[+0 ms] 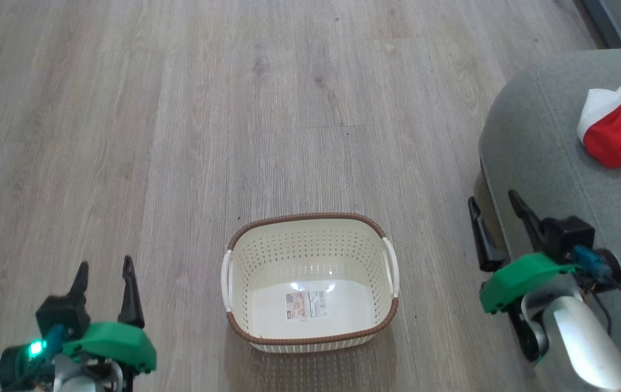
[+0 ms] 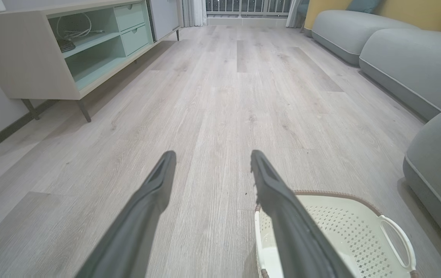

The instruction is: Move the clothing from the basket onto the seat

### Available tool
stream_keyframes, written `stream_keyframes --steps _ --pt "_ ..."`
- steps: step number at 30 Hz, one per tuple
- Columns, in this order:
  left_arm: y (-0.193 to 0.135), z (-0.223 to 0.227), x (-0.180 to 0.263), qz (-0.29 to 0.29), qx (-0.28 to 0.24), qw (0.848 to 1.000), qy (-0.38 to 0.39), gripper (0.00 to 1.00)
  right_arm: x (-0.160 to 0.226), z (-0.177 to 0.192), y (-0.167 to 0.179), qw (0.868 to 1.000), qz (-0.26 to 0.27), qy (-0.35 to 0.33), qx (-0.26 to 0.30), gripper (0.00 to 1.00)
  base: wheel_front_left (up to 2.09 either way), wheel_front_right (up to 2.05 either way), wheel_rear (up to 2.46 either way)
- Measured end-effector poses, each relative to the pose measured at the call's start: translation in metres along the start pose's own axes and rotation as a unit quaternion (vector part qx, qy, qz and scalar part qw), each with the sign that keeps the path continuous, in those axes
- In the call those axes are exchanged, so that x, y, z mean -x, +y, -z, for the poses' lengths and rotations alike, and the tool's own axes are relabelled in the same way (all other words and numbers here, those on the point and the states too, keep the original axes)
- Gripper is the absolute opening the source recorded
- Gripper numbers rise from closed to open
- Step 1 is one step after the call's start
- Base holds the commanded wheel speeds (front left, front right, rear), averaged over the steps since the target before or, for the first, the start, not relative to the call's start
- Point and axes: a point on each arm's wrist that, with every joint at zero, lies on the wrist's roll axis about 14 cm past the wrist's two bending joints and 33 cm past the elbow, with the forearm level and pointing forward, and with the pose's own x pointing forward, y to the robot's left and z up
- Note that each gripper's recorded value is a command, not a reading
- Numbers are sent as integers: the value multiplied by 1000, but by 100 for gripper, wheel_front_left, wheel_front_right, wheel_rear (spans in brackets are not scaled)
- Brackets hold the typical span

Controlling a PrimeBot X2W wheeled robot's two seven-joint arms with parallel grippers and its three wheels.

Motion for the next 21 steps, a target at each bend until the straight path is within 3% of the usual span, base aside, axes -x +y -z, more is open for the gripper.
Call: stream_keyframes --steps 17,18,21 --pt "1 6 2 5 16 1000 6 100 4 8 -5 1000 11 11 -3 100 0 0 0" --pt "1 6 2 6 17 1000 6 0 4 9 -5 1000 11 12 -2 0 0 0 0" --pt "1 19 7 5 19 999 28 0 10 24 -5 999 13 34 -5 0 0 0 0"
